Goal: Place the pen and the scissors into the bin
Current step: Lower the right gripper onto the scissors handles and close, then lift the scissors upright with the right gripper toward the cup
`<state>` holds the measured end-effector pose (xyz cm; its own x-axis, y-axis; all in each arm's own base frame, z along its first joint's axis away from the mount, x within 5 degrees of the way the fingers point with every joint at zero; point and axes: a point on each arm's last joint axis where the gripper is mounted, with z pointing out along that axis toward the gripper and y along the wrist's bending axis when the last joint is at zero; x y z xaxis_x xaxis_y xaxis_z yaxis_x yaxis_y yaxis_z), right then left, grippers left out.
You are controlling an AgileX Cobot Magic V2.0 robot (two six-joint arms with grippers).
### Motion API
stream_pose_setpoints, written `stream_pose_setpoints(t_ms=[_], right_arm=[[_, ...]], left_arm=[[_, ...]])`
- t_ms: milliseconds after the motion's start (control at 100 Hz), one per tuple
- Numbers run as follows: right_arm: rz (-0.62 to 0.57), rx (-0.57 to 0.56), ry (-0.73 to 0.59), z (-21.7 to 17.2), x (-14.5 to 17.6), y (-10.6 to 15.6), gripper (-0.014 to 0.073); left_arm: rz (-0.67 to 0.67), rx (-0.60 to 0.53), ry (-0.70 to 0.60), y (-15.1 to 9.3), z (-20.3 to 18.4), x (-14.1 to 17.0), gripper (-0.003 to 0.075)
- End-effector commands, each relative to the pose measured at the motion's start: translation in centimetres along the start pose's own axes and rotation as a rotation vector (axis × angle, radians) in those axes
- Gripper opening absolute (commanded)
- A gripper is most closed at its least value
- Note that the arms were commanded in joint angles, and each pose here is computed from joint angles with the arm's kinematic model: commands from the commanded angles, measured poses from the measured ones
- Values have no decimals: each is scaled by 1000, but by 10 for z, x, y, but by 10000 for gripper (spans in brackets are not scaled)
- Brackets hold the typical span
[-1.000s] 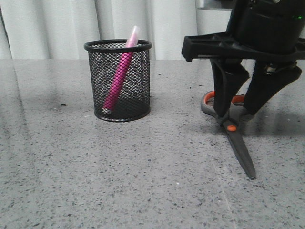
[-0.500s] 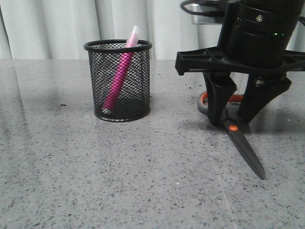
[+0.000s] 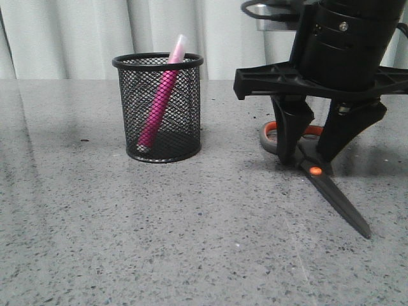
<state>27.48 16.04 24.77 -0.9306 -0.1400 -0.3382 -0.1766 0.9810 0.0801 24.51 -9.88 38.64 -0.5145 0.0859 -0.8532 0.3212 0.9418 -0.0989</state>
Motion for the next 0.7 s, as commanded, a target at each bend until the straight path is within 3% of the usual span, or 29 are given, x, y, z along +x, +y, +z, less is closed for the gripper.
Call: stream_pose_setpoints(t_ms=[0,130,400,570,690], right_arm=[[0,-14,-67,-13,-8,0,323],[0,-11,-62,-13,-7,0,268],[-32,7,-39,-13,-5,-2,-72],[-55,26,-42,-16,-5,-3,-72],[-67,12,-118,-31,-6,-4,-72]], left_arm=[[-5,12,-125,-1,-15,-17,263],[-5,12,-125,-1,-15,-17,263],[-5,12,-125,-1,-15,-17,263],[-5,12,-125,-1,-15,-17,263],[-5,12,-126,-1,-15,-17,263]])
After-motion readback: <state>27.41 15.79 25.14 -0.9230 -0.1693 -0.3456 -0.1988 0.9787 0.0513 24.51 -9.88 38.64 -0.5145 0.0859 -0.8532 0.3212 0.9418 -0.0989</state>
